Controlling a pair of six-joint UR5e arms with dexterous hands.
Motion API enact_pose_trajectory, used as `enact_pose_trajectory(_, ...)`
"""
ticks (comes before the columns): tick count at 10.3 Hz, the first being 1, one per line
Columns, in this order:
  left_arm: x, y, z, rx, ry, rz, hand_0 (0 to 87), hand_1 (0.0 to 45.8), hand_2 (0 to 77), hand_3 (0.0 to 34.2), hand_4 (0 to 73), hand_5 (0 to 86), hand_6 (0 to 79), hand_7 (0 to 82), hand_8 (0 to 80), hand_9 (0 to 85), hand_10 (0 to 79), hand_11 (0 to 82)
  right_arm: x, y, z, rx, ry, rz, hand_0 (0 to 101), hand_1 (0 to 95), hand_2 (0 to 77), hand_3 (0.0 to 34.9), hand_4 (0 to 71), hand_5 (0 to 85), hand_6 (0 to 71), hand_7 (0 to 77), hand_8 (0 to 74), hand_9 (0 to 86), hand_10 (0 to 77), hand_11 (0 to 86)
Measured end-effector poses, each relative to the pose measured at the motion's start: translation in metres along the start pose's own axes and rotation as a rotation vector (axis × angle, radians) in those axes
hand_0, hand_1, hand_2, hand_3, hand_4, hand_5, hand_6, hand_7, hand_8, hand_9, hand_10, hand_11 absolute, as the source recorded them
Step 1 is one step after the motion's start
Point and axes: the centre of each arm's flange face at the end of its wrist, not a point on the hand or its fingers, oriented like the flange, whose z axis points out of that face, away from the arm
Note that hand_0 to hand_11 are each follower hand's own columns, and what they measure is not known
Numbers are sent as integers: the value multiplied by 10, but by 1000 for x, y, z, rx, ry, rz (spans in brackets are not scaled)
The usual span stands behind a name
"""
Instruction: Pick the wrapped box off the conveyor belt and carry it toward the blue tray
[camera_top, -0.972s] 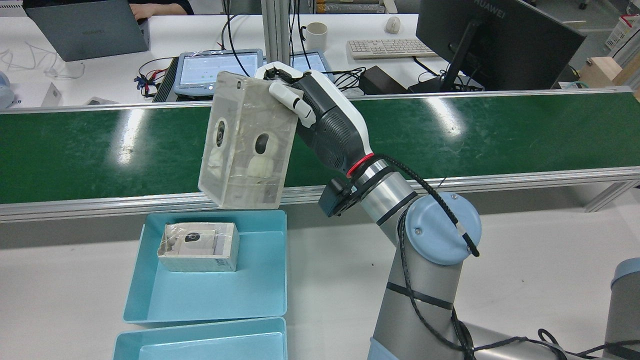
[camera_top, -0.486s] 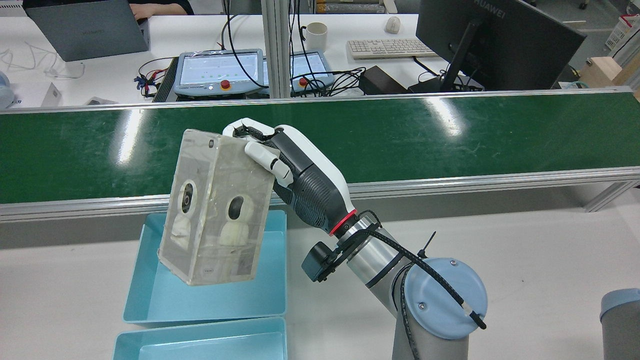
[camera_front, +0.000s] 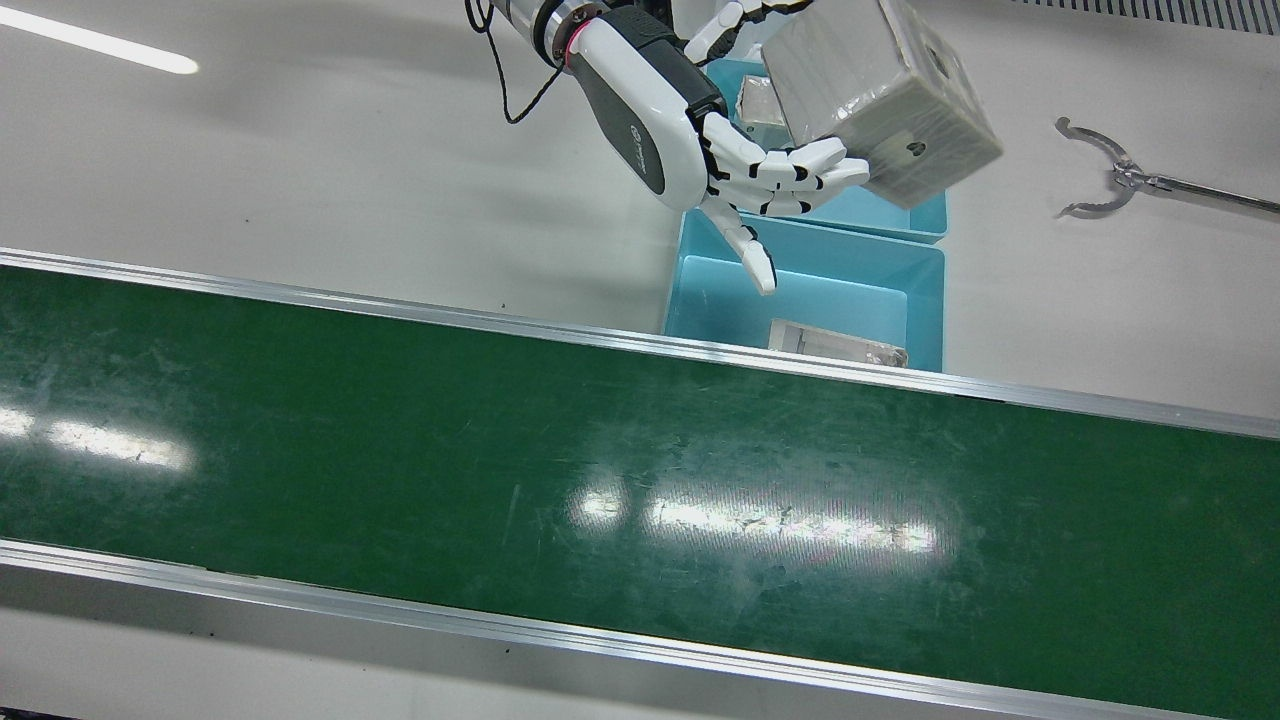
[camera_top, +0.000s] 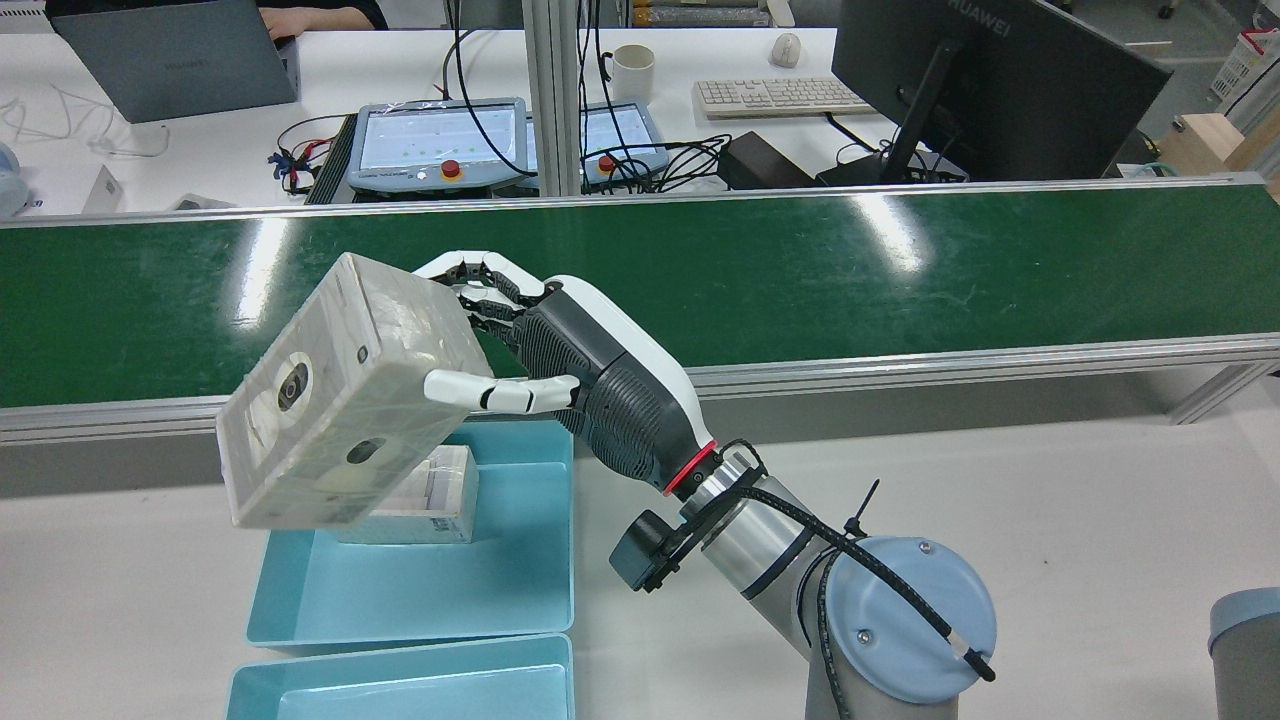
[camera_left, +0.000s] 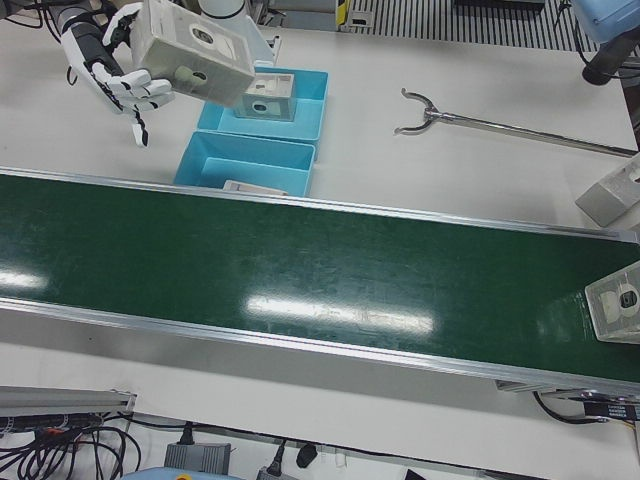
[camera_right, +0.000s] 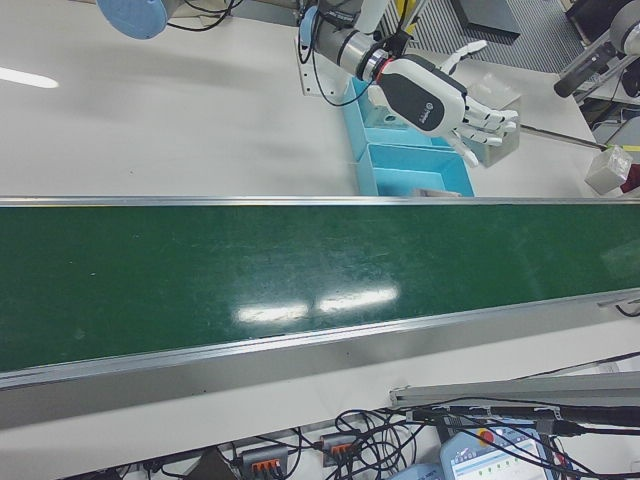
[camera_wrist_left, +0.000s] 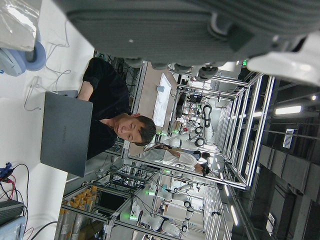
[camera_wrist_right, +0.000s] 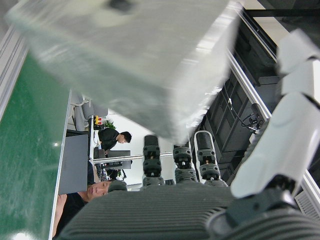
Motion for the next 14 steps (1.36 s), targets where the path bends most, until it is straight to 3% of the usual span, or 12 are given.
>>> enact_pose_trajectory(1,0,0,0,0,0,0,0,0,5,0,0,11,0,0,0,0,0,0,-1,2,-3,-3,2,3,460,71,49,171,16,65,0,0,0,16,0,11)
enact_pose_trajectory(2,0,0,0,0,0,0,0,0,5,0,0,11,0,0,0,0,0,0,-1,1,-6,-3,5,5,459,71,22,198,0,16,0,0,0,16,0,11)
enact_pose_trajectory(3,0,0,0,0,0,0,0,0,5,0,0,11,0,0,0,0,0,0,-3,-1,-12,-1,8,5,459,71,22,198,0,16,0,0,0,16,0,11)
enact_pose_trajectory(5,0,0,0,0,0,0,0,0,5,0,0,11,0,0,0,0,0,0,-13,-4,-27,-1,16,9,457,87,16,265,0,16,0,0,0,16,0,11)
enact_pose_trajectory(6,0,0,0,0,0,0,0,0,5,0,0,11,0,0,0,0,0,0,-28,-5,-32,-11,23,1,457,87,16,265,0,16,0,0,0,16,0,11)
enact_pose_trajectory(7,0,0,0,0,0,0,0,0,5,0,0,11,0,0,0,0,0,0,-58,-10,-33,-25,27,-34,452,87,16,305,0,5,0,0,0,16,0,11)
enact_pose_trajectory(8,0,0,0,0,0,0,0,0,5,0,0,11,0,0,0,0,0,0,-100,-19,-34,-17,27,-89,452,87,16,305,0,5,0,0,0,16,0,11)
enact_pose_trajectory(10,0,0,0,0,0,0,0,0,5,0,0,11,0,5,0,0,5,0,-179,-40,-44,74,2,-157,450,82,16,300,0,0,0,0,0,11,0,11)
enact_pose_trajectory(11,0,0,0,0,0,0,0,0,5,0,0,11,0,0,0,0,0,0,-211,-54,-58,148,-14,-172,451,82,16,244,11,5,0,0,22,5,0,11)
enact_pose_trajectory(12,0,0,0,0,0,0,0,0,5,0,0,11,0,0,0,0,0,0,-236,-65,-72,218,-29,-183,461,120,16,211,11,5,0,0,22,11,0,11)
enact_pose_trajectory(13,0,0,0,0,0,0,0,0,5,0,0,11,0,0,0,0,5,0,-254,-73,-85,272,-42,-188,461,120,16,211,11,5,0,0,22,11,0,11)
enact_pose_trajectory(14,0,0,0,0,0,0,0,0,5,0,0,11,0,0,0,0,0,0,-266,-75,-93,298,-51,-188,466,115,16,179,0,5,0,0,5,11,0,11)
